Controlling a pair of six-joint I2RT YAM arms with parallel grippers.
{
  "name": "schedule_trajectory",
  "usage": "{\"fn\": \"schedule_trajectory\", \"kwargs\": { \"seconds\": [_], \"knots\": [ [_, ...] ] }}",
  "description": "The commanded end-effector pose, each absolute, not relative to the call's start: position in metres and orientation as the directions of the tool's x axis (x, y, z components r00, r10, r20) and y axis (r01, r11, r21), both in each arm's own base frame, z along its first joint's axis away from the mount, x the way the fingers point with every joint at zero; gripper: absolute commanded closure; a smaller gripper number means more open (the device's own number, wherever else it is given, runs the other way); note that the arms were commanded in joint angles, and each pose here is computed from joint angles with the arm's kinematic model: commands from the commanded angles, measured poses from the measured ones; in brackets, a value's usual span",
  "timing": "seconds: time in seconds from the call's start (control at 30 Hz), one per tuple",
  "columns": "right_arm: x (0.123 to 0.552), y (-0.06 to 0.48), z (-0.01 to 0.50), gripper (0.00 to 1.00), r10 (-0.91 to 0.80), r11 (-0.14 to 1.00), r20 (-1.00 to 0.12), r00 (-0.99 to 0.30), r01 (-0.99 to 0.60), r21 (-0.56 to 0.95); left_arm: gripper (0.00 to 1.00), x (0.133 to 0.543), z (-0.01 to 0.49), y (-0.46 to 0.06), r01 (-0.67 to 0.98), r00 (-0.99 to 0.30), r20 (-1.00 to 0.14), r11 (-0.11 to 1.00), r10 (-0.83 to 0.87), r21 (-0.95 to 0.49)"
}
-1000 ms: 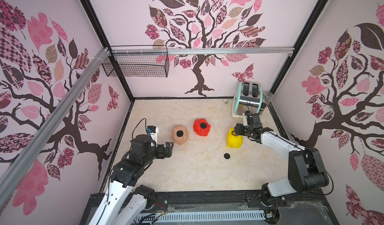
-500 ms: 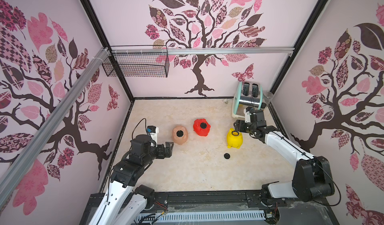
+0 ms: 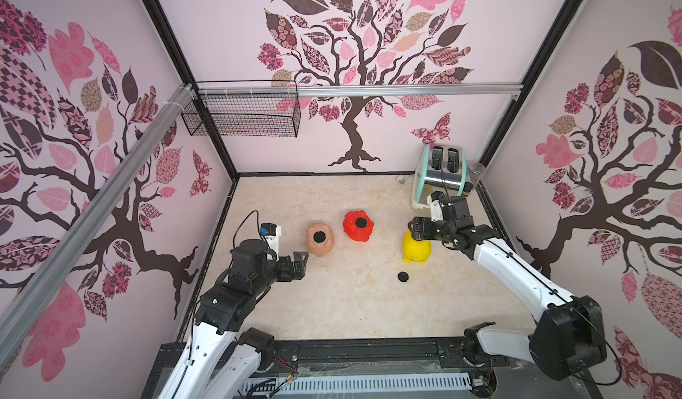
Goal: Close piggy banks
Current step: Adjust the piggy bank at the center of the board.
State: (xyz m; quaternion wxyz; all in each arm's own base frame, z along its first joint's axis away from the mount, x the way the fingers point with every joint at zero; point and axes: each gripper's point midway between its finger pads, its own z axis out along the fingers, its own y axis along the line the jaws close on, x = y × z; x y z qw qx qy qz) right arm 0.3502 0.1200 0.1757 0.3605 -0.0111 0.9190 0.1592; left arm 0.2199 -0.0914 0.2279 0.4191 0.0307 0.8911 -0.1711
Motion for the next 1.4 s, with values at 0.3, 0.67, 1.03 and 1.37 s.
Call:
{"fn": "schedule_trajectory", "kwargs": {
  "seconds": [0.3, 0.67, 1.03, 1.37],
  "knots": [
    [0.327, 0.145, 0.187, 0.14, -0.070, 0.955, -0.625, -0.777, -0.234, 0.184, 0.02, 0.218, 0.230, -0.094, 0.221, -0.631, -0.771, 0.933, -0.084, -0.282],
    [0.321, 0.158, 0.166, 0.36, -0.117, 0.964, -0.549, -0.827, -0.228, 0.139, 0.02, 0.219, 0.230, -0.094, 0.220, -0.630, -0.772, 0.934, -0.084, -0.281],
    [0.332, 0.147, 0.163, 0.53, -0.139, 0.985, -0.525, -0.840, -0.173, 0.016, 0.02, 0.218, 0.230, -0.093, 0.219, -0.630, -0.772, 0.935, -0.084, -0.279],
    [0.344, 0.139, 0.147, 0.49, -0.182, 0.982, -0.464, -0.867, -0.141, -0.122, 0.02, 0.218, 0.230, -0.093, 0.217, -0.630, -0.772, 0.936, -0.083, -0.278]
  ]
}}
